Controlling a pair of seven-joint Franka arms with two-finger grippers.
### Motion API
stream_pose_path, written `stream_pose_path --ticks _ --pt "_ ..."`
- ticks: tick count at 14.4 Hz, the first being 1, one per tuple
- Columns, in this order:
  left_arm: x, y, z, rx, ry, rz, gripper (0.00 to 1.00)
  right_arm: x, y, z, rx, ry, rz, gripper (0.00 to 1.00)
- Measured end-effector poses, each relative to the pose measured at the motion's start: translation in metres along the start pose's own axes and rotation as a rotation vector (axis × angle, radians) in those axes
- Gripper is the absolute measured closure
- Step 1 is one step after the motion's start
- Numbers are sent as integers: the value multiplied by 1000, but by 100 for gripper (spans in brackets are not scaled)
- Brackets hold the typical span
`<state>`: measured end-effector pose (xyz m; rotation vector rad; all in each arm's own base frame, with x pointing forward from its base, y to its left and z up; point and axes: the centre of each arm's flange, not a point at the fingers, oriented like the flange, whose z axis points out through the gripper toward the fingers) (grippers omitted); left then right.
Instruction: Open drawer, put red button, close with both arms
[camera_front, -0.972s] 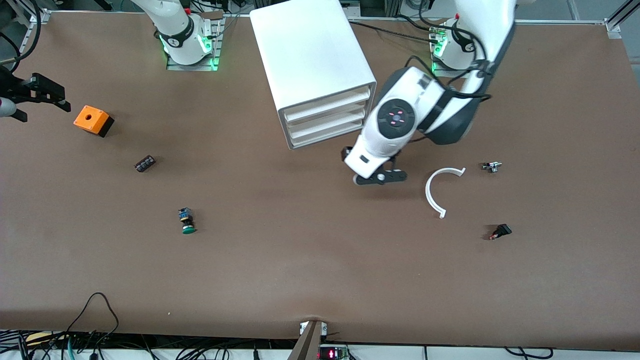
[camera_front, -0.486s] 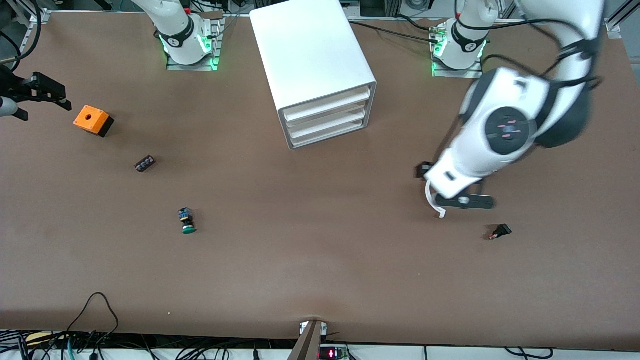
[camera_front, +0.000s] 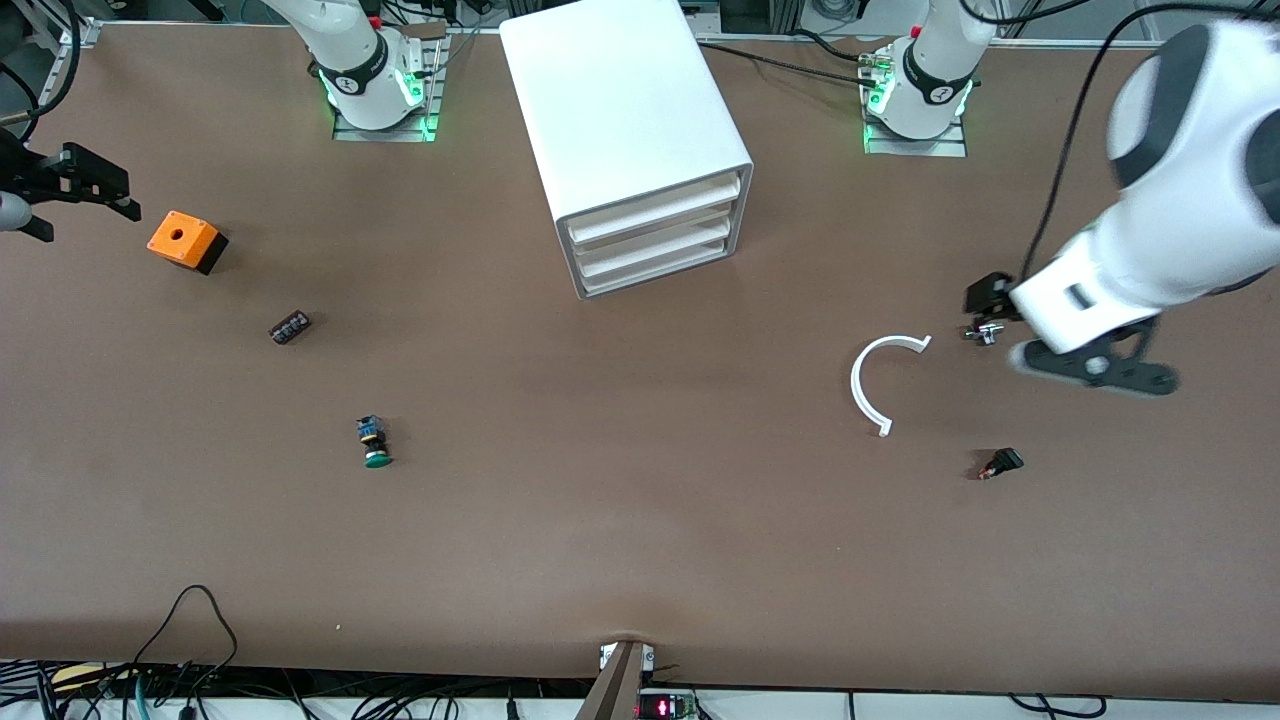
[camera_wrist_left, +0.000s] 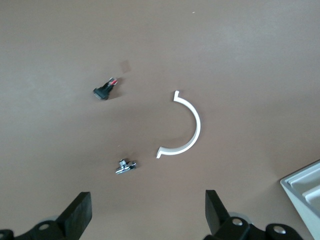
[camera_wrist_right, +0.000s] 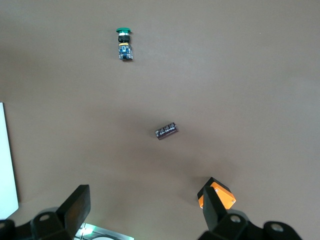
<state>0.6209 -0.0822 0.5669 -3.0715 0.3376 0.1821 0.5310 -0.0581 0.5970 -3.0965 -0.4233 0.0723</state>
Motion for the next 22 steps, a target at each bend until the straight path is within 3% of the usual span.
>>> stream_pose_path --ticks 4,8,15,22 --pt "-36 -58 -3 -62 87 -68 0 0 0 0 0 -1 0 0" --pt "-74 -118 22 -97 99 -159 0 0 0 1 1 -3 0 0" --pt "-58 -62 -1 -12 127 -36 0 0 0 1 1 -4 -1 0" --pt "-59 -65 -2 -11 130 -41 0 0 0 1 1 -4 -1 0"
